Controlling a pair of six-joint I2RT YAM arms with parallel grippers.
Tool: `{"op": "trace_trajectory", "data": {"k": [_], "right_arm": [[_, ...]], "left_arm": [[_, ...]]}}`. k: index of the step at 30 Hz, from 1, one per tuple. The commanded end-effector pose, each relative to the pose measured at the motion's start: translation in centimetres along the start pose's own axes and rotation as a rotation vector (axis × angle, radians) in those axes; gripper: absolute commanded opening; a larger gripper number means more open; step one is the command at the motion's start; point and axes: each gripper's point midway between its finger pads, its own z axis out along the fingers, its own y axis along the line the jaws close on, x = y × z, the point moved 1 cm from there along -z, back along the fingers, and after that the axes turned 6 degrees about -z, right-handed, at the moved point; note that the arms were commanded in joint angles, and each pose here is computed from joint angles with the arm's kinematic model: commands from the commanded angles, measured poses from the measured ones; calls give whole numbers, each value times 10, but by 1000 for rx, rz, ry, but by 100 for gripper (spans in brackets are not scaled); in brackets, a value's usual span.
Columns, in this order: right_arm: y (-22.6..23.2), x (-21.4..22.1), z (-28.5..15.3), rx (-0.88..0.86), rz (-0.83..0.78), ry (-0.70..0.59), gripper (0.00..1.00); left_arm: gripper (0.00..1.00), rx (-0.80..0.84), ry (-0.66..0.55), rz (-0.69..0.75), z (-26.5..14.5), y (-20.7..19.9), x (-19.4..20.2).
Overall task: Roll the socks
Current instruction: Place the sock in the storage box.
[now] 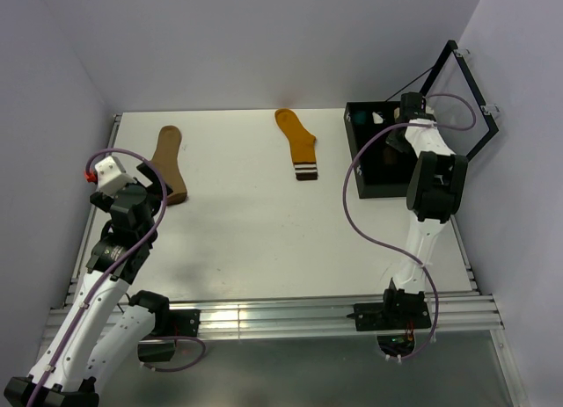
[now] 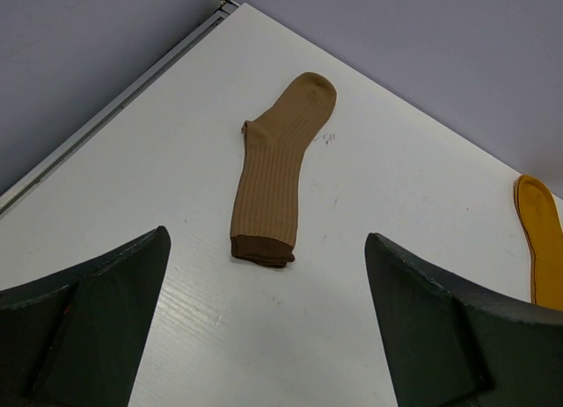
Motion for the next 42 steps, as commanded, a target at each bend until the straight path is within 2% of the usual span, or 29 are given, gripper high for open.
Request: {"op": "trace_trajectory", "data": {"k": [1,3,10,16,20,24,26,28,32,37,42], "right_arm": [[-11,31,9,37,-19,157,0],[-15,41,15,55,-26,205,0],[-23,49,20,76,-17,249,1],[-27,39,23,93,-17,245,10],[-15,33,26,24,-33,241,32],[-9,29,12,-39,-17,177,41],[-2,6,-8,-90,-4,77,44],[-1,-4,-19,-106,0,32,46],[2,-30,-51,-128,5,-61,47],[3,-36,-63,-139,14,-107,46],[-1,-30,-50,-115,22,-104,35]], "left_arm": [[99,20,-17,1,0,-4,-5],[99,20,-15,2,0,-4,-4],[99,20,-13,4,1,-4,-3],[98,23,-8,7,2,-5,-2],[99,24,-10,7,1,-5,-3],[98,24,-9,6,1,-5,-2],[98,24,-7,7,1,-5,-2],[98,26,-6,7,1,-5,-2],[98,24,-10,5,1,-4,-3],[98,24,-12,1,0,-4,-3],[98,26,-13,1,-1,-4,-4]]}}
